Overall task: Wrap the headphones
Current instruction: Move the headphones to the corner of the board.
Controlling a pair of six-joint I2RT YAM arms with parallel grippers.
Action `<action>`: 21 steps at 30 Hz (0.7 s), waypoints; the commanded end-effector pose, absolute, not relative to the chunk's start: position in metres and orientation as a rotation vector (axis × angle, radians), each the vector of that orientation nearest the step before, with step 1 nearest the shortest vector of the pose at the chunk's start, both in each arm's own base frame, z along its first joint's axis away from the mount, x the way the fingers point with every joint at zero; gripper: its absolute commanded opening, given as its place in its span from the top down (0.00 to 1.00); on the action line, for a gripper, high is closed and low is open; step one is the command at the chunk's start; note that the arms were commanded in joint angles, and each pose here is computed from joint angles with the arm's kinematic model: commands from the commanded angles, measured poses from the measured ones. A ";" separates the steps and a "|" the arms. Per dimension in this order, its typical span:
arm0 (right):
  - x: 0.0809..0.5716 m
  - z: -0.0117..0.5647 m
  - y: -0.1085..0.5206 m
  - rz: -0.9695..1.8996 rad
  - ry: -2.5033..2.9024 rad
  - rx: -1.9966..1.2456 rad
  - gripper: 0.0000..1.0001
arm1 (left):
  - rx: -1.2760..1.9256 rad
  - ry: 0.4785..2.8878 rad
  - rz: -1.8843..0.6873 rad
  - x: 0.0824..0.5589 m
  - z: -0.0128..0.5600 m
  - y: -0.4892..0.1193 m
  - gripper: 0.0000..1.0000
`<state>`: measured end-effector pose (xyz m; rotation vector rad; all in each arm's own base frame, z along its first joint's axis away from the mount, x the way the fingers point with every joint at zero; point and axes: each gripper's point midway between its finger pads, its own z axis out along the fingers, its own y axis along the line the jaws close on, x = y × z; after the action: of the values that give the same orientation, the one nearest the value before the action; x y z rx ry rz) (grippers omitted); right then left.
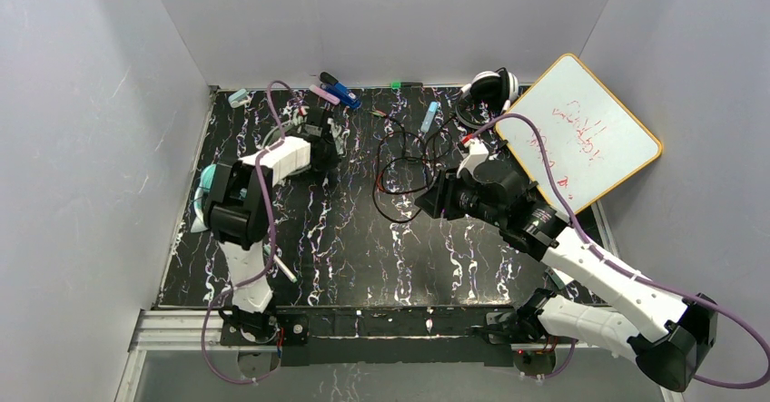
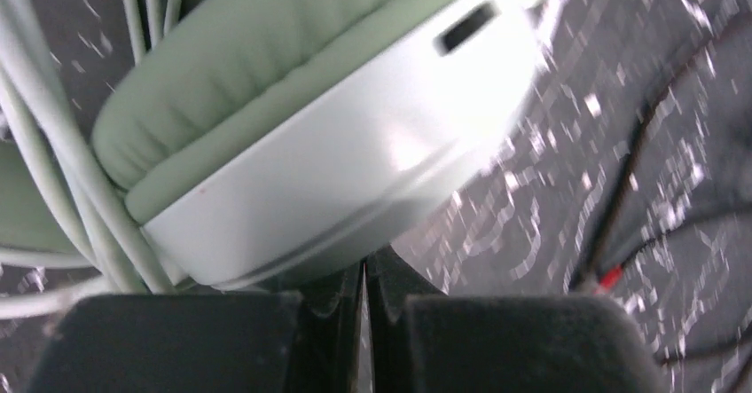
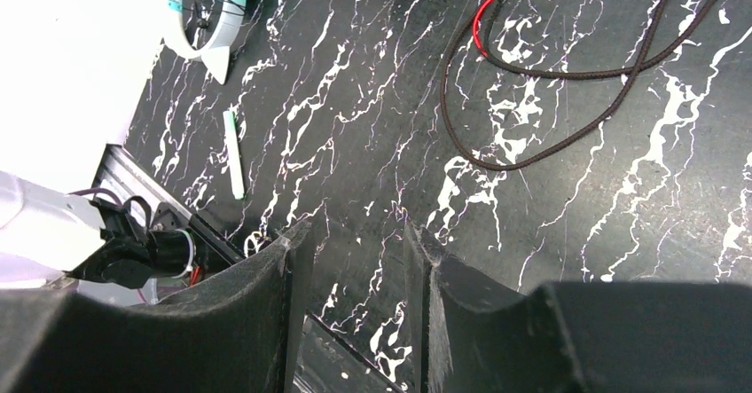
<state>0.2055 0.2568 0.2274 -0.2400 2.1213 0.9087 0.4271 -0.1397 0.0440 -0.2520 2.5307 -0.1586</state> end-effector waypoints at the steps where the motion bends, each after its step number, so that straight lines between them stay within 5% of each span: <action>1: 0.209 0.240 0.251 0.894 2.082 -0.226 0.50 | -0.399 2.454 -0.109 0.473 0.052 -0.100 1.00; 9: 0.217 0.219 0.241 0.757 2.159 -0.229 0.42 | -0.317 2.436 -0.267 0.474 0.088 -0.103 0.91; 12: 0.231 0.210 0.231 0.635 2.195 -0.176 0.29 | -0.274 2.402 -0.417 0.441 0.126 -0.127 0.84; 14: 0.243 0.207 0.220 0.527 2.209 -0.098 0.15 | -0.247 2.385 -0.436 0.414 0.144 -0.136 0.65; 16: 0.256 0.206 0.215 0.450 2.209 -0.066 0.05 | -0.287 2.382 -0.409 0.385 0.157 -0.132 0.13; 17: 0.261 0.206 0.215 0.424 2.213 -0.053 0.02 | -0.299 2.376 -0.407 0.372 0.164 -0.129 0.03; 21: 0.280 0.200 0.221 0.352 2.256 -0.029 0.01 | -0.361 2.346 -0.373 0.332 0.185 -0.112 0.02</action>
<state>0.2525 0.2247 0.1827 -0.1138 2.2940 0.4511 0.3738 -0.1364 0.1781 -0.2575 2.3206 -0.4349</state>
